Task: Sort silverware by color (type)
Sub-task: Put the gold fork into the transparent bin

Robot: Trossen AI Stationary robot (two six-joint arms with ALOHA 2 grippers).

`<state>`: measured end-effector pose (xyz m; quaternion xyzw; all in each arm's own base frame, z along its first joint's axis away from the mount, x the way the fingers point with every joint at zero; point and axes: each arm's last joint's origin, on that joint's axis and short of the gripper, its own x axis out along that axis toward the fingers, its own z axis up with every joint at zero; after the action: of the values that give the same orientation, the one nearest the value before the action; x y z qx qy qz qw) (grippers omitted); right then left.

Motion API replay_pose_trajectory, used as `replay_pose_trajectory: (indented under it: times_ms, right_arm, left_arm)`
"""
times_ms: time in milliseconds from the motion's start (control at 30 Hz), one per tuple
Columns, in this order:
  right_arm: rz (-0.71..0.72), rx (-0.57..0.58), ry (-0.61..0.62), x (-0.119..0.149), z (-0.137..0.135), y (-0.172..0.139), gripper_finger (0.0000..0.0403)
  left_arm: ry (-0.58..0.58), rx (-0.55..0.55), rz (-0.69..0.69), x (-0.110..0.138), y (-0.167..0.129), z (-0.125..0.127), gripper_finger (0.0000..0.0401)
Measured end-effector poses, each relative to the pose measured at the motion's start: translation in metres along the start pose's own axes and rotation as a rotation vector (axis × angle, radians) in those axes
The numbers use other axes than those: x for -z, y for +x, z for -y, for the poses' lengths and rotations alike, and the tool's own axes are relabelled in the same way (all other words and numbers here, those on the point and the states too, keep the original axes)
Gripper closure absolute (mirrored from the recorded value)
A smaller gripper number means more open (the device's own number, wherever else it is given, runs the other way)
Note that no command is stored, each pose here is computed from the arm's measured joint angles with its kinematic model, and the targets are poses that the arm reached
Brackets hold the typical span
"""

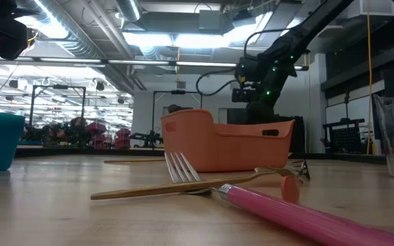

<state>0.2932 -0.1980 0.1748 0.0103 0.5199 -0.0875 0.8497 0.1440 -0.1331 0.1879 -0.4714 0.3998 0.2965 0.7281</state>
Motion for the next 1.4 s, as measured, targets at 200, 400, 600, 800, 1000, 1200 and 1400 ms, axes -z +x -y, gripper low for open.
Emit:
replay_pose_trajectory:
  times_ms: [200, 400, 600, 800, 1000, 1200, 1400]
  right_arm:
    - [-0.063, 0.004, -0.012, 0.007, 0.002, 0.019, 0.0295]
    - [-0.094, 0.050, -0.015, 0.010, 0.005, 0.032, 0.0295]
    - [-0.083, 0.054, -0.016, 0.009, 0.005, 0.035, 0.0295]
    - [-0.100, 0.032, -0.013, 0.011, 0.005, 0.039, 0.0295]
    - [-0.120, 0.017, -0.010, 0.014, 0.004, 0.046, 0.0295]
    - [-0.126, 0.031, -0.011, 0.014, 0.005, 0.047, 0.0296]
    - [-0.131, 0.027, -0.012, 0.015, 0.004, 0.048, 0.0334]
  left_arm:
    - [0.000, 0.008, 0.018, 0.000, 0.000, 0.000, 0.0330]
    - [0.000, 0.009, 0.019, -0.001, 0.000, 0.000, 0.0330]
    - [0.000, 0.008, 0.019, -0.001, 0.000, 0.000, 0.0330]
    - [0.000, 0.008, 0.019, -0.001, 0.000, 0.000, 0.0330]
    - [0.000, 0.008, 0.020, -0.001, 0.000, 0.000, 0.0330]
    - [0.000, 0.009, 0.021, -0.001, 0.000, 0.000, 0.0330]
    - [0.000, 0.021, 0.055, -0.002, 0.000, 0.001, 0.0330]
